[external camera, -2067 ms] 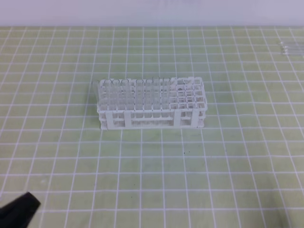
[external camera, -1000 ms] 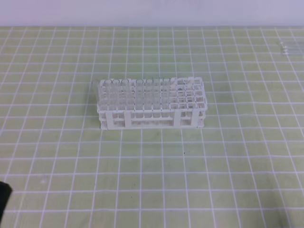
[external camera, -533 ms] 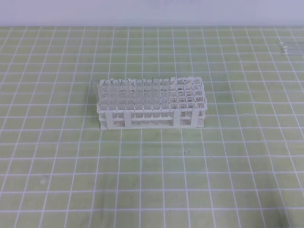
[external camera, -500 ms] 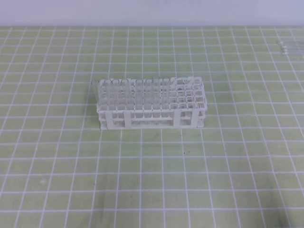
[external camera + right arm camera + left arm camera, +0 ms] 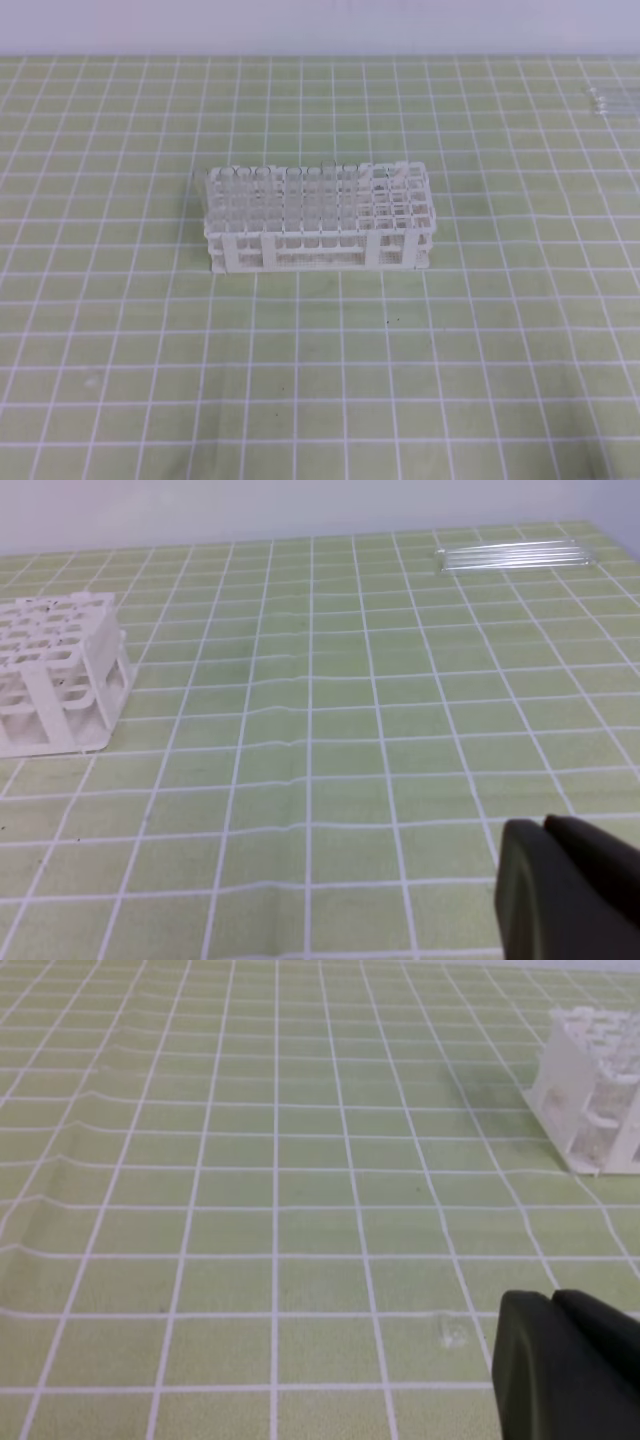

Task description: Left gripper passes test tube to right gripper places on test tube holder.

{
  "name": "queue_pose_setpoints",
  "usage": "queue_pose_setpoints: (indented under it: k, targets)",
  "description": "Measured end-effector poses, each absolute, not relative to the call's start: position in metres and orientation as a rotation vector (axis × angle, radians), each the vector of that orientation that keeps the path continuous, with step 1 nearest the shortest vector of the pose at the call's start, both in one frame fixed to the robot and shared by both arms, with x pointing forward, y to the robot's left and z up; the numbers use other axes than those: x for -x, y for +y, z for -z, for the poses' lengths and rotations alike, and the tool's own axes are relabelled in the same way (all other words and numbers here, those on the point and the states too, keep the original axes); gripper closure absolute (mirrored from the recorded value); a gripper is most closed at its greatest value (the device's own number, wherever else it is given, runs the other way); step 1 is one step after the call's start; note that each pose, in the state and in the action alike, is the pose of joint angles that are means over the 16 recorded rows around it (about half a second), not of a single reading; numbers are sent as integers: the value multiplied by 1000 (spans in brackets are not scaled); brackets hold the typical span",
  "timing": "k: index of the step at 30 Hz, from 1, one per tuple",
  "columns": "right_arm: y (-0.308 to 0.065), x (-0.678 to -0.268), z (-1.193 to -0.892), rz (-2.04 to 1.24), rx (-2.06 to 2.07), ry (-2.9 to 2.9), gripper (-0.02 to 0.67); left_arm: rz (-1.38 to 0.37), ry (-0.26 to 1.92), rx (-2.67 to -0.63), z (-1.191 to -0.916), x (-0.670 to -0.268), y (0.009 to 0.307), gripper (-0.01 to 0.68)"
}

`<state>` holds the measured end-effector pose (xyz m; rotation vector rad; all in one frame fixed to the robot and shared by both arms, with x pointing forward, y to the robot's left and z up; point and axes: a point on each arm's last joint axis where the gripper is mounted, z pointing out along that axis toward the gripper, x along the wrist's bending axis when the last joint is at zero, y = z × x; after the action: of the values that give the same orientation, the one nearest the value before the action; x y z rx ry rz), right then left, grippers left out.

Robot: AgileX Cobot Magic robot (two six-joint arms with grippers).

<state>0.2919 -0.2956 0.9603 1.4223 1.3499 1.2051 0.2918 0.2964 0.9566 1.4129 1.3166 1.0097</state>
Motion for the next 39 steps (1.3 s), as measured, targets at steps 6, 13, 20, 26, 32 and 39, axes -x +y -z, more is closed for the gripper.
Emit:
queue_pose_setpoints:
  k: [6,13,20,26,32,39]
  targets:
    - [-296,-292,-960,-1205,-1423,1350,665,-1012,1315,-1410,-956,-292,296,675]
    - [-296,-292,-960,-1205,-1422,1350,665,-1015,1312,-1405,-955,-292,296,675]
    - [-296,-292,-960,-1204,-1421,1351,665,-1015,1311,-1404,-956,-292,296,675]
    - [-296,-292,-960,-1203,-1420,1352,665,-1014,1313,-1405,-955,-292,296,675]
    - [-296,-292,-960,-1203,-1420,1352,665,-1014,1313,-1405,-955,-292,296,675]
    - [-296,-292,-960,-1204,-1422,1351,665,-1008,1320,-1414,-956,-292,296,675]
